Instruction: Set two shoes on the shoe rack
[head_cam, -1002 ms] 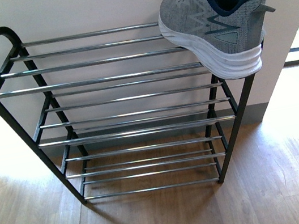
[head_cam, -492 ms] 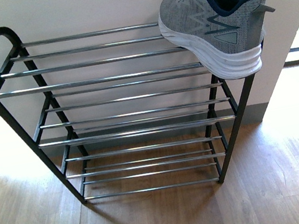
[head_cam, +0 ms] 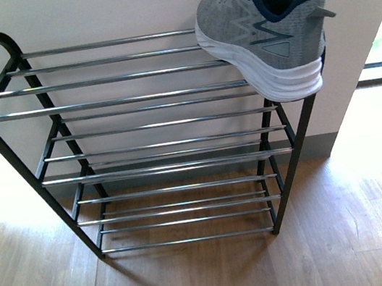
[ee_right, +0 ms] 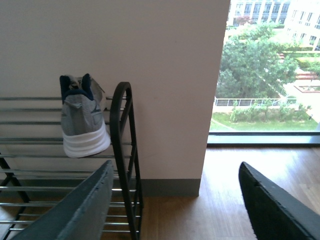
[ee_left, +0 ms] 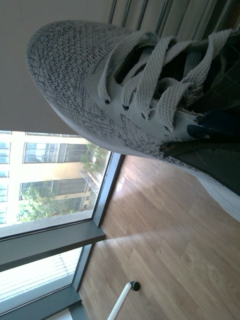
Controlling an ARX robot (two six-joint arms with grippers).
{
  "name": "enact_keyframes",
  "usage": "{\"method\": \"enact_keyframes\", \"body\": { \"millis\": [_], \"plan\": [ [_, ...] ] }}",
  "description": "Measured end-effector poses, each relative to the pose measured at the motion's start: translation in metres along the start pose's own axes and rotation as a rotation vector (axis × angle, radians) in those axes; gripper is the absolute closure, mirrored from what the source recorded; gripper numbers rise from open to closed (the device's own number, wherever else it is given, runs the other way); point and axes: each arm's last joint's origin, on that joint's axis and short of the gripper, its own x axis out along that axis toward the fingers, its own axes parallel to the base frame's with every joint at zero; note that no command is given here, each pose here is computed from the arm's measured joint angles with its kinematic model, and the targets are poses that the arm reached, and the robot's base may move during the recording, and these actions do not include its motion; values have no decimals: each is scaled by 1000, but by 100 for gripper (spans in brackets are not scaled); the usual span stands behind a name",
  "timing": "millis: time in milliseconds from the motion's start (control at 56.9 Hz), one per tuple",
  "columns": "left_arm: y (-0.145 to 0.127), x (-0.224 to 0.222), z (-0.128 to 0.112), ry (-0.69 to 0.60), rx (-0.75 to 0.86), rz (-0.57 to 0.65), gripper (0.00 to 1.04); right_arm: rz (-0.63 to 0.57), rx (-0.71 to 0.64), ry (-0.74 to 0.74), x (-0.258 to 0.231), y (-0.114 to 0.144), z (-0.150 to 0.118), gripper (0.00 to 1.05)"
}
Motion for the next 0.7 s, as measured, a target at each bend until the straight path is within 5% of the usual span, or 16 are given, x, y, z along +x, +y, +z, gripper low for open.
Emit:
{"method": "enact_keyframes", "body": {
  "millis": [141, 299, 404, 580, 703],
  "plan": [
    [0, 0, 0, 0, 0, -5, 103, -6, 1, 0, 0, 0, 0, 8],
    [-1, 0, -1, 8, -5, -34, 103, -6, 0, 0, 0, 0, 0, 9],
    [-6, 1, 3, 261, -25, -159, 103, -4, 0, 0, 0, 0, 0, 9],
    [-43, 26, 24, 407, -246, -223, 103, -3, 0, 0, 0, 0, 0, 9],
    [-102, 58, 49, 464, -317, -301, 103, -3, 0, 0, 0, 0, 0, 9]
  ]
}}
